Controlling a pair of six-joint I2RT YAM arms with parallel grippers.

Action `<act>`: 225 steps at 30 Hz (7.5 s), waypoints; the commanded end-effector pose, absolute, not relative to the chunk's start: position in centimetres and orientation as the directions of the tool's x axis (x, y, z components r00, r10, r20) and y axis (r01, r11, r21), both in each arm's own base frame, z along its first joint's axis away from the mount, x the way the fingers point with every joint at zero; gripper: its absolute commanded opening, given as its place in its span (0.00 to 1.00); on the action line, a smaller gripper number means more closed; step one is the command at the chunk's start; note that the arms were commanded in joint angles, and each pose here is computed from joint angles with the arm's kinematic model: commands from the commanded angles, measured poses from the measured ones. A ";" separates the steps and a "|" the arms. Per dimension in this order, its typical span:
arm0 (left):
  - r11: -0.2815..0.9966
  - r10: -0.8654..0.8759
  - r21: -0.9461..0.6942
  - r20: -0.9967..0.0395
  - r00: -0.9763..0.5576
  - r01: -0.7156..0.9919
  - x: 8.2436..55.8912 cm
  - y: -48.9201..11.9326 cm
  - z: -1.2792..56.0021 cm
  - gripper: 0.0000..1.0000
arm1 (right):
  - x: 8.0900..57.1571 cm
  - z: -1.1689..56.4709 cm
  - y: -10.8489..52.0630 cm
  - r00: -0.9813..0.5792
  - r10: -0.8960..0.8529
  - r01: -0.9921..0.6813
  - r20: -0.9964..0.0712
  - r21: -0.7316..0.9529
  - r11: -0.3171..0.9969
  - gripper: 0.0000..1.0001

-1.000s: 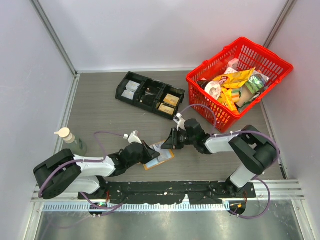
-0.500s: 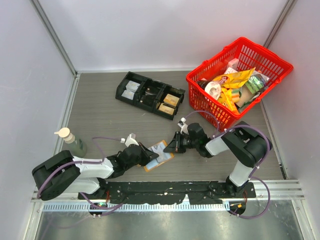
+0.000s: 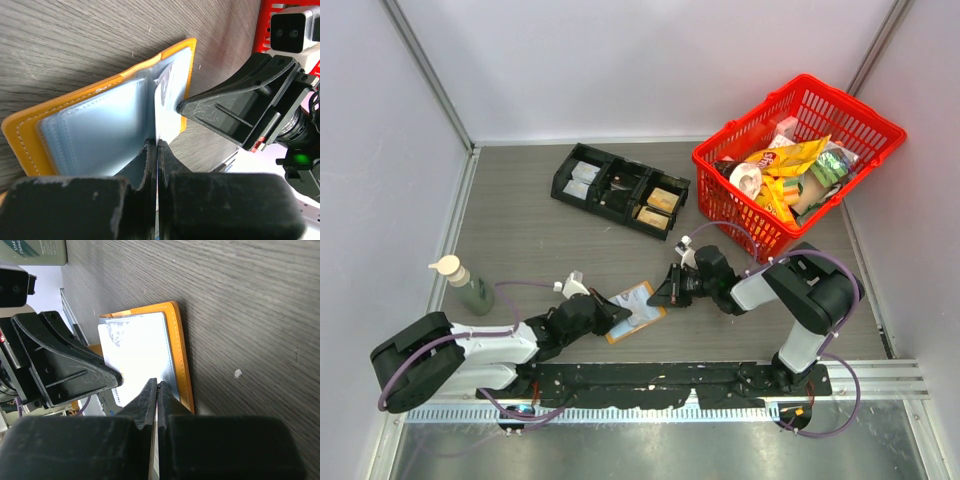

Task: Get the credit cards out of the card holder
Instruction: Remove the credit card from the card holder, then place the credit card in the storage box.

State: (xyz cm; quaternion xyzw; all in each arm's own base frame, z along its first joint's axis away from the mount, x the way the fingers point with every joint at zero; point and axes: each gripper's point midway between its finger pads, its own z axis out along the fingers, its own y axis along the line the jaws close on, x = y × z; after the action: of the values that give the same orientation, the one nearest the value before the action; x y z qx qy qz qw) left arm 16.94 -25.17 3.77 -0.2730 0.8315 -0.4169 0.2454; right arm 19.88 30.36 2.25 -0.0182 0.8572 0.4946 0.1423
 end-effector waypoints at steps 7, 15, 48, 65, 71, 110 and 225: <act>0.590 -0.580 -0.784 -0.245 -0.777 -0.193 17.2 -26.5 2.6 0.00 | 20.8 4.6 30.3 -0.928 0.103 -0.262 -0.358 0.825 0.501 0.06; 0.594 -0.548 -0.786 -0.242 -0.801 -0.168 17.4 -27.8 2.5 0.00 | 21.4 5.2 30.8 -0.911 0.050 -0.328 -0.409 0.795 0.511 0.06; 0.432 -0.581 -0.894 -0.176 -0.795 -0.118 17.3 -29.1 5.8 0.17 | 19.4 -1.5 27.0 -0.954 0.033 -0.191 -0.299 0.688 0.700 0.05; 0.426 -0.607 -0.897 -0.191 -0.772 -0.113 17.2 -27.7 6.5 0.00 | 19.3 -2.2 26.6 -0.957 0.035 -0.177 -0.288 0.675 0.716 0.05; 0.454 -0.612 -0.882 -0.203 -0.764 -0.129 16.8 -26.6 6.2 0.00 | 19.3 -2.5 26.5 -0.959 0.037 -0.169 -0.281 0.672 0.721 0.05; 0.587 0.002 -0.521 -0.764 -0.645 0.620 13.2 -25.7 14.7 0.00 | 18.4 18.4 31.3 -0.540 -0.277 -0.842 -0.795 0.516 0.160 0.58; 0.838 -0.359 -0.485 -0.835 -0.418 0.250 48.2 -9.6 22.4 0.00 | 23.4 21.8 22.0 -0.445 0.255 -0.530 -0.859 0.482 0.698 0.89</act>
State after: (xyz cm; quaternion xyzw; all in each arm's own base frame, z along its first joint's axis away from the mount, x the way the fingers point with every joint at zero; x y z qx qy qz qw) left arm 45.58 -9.38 21.96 -0.1040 0.7845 -0.2934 0.5363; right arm 23.70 21.82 20.03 -0.0464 0.7800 0.3781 0.4964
